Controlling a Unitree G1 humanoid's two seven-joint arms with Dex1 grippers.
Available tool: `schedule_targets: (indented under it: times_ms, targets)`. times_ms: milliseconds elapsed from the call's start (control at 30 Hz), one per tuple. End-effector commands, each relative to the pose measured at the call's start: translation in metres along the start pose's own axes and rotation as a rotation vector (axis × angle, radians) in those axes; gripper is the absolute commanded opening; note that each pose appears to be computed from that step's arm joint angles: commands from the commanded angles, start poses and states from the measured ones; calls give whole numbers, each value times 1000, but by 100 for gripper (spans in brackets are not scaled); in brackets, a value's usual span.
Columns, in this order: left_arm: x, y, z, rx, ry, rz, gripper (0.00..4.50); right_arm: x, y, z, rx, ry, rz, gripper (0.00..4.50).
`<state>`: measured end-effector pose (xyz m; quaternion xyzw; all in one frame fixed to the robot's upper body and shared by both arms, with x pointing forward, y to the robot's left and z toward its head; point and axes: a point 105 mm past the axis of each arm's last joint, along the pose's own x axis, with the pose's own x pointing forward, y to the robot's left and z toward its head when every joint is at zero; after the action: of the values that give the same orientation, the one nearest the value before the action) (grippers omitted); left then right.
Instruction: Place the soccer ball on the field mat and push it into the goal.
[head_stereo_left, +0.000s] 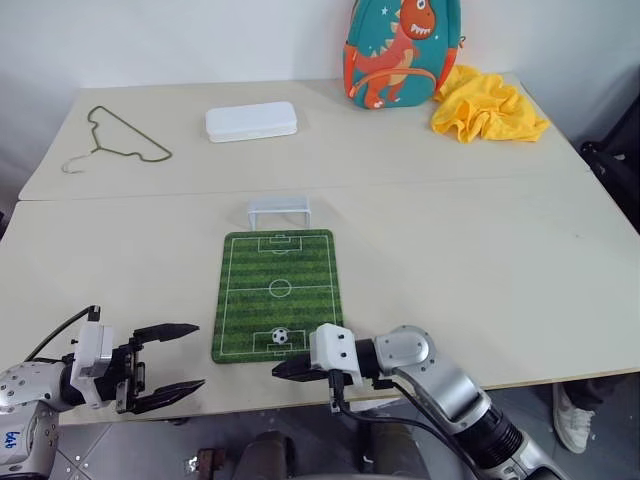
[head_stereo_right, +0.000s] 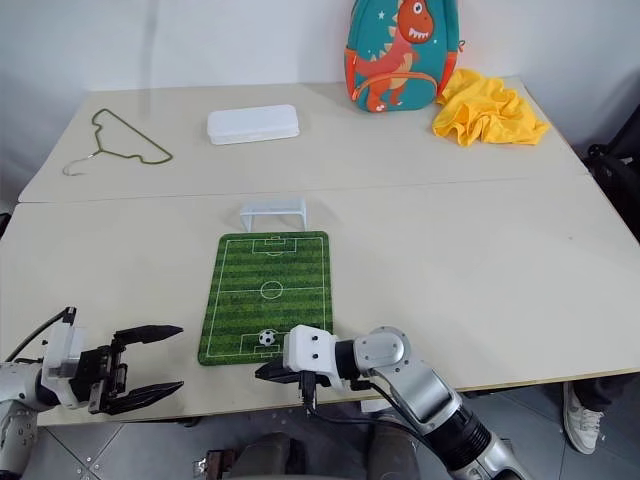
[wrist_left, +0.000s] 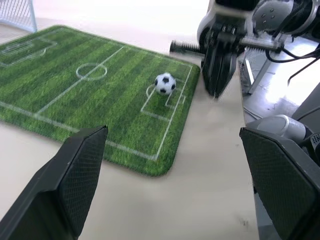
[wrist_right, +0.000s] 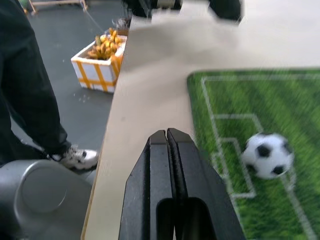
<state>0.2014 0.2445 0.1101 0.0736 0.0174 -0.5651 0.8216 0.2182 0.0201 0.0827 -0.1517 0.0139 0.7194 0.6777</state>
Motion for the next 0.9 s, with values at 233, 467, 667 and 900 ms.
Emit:
schedule_targets:
  times_ms: [233,467,667,900]
  targets:
    - [2,-2,7,17,-21,37,450,9,-23,17,-16,-30,-69,4]
    - [3,18,11,8,-98,276,450,-4,-84,27,-38,-32,-309,4]
    - [1,36,17,-18,-206,495,450,-18,-109,37,-126,-58,-427,4]
    - [8,36,17,1,-198,487,450,-58,-85,48,-229,-191,-450,4]
